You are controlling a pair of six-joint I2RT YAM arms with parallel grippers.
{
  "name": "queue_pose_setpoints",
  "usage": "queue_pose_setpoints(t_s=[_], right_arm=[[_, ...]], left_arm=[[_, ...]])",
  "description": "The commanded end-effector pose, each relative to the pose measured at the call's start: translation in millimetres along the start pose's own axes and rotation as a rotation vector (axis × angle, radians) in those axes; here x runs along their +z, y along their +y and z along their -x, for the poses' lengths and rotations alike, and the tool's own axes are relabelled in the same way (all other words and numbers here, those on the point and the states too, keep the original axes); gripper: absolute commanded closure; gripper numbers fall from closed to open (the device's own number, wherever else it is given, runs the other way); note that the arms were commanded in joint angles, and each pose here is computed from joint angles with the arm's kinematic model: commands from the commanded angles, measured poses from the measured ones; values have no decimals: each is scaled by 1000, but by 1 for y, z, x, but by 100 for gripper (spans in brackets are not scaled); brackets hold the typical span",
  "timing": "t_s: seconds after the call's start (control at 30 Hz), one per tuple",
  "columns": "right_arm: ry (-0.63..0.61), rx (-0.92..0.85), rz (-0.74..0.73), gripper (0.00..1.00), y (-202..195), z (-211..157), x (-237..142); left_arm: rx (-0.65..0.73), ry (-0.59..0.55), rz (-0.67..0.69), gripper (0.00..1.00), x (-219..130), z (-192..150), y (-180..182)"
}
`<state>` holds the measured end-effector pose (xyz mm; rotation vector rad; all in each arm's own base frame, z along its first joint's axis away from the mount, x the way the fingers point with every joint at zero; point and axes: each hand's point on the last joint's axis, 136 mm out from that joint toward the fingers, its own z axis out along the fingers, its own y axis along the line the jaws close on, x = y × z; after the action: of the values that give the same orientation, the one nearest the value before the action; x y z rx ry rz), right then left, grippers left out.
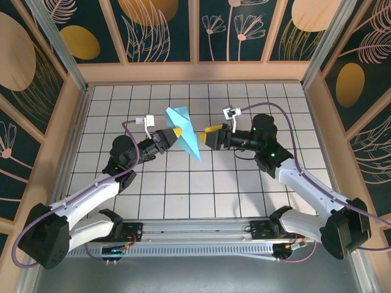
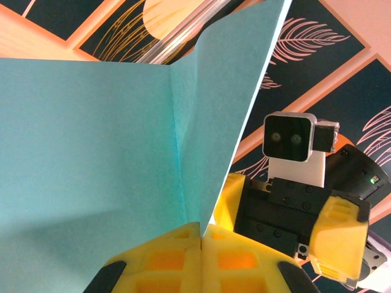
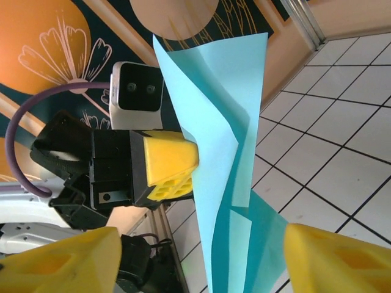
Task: Fold a paper plane with a square sheet of paper (fold left side to right side)
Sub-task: Turn over the paper at the center of the table.
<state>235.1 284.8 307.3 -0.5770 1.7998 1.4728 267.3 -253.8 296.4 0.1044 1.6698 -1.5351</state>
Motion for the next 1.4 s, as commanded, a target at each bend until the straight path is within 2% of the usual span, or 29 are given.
queue_pose_setpoints(t_s=[0.0, 0.1, 0.27, 0.47, 0.63, 0.9, 0.93, 1.03, 1.17, 1.23, 1.37], right_arm=[[38, 40, -8, 20, -11, -18, 0], [54, 54, 33, 16, -8, -23, 5], [95, 41, 107, 19, 6, -27, 22], [114, 34, 173, 39, 14, -20, 38], [102, 15, 159, 49, 14, -13, 39], [85, 2, 110, 69, 10, -8, 33], [82, 0, 100, 73, 10, -7, 33], [84, -9, 62, 83, 6, -6, 31], [90, -21, -24, 92, -5, -7, 28], [102, -29, -103, 95, -16, -9, 27], [146, -67, -329, 100, -45, -17, 24]], left_arm=[[32, -34, -53, 97, -1, 11, -19], [30, -36, -59, 97, -1, 12, -21], [21, -31, -67, 97, 0, 11, -22], [13, -27, -72, 97, 0, 10, -22], [10, -24, -67, 97, 0, 9, -20], [8, -23, -57, 95, 0, 7, -16], [9, -23, -57, 93, 0, 7, -16], [29, -13, -23, 68, -1, 6, -12], [93, -53, 117, 51, -13, 14, 2], [118, -85, 189, 44, -23, 19, 9], [156, -161, 357, 37, -47, 29, 28]])
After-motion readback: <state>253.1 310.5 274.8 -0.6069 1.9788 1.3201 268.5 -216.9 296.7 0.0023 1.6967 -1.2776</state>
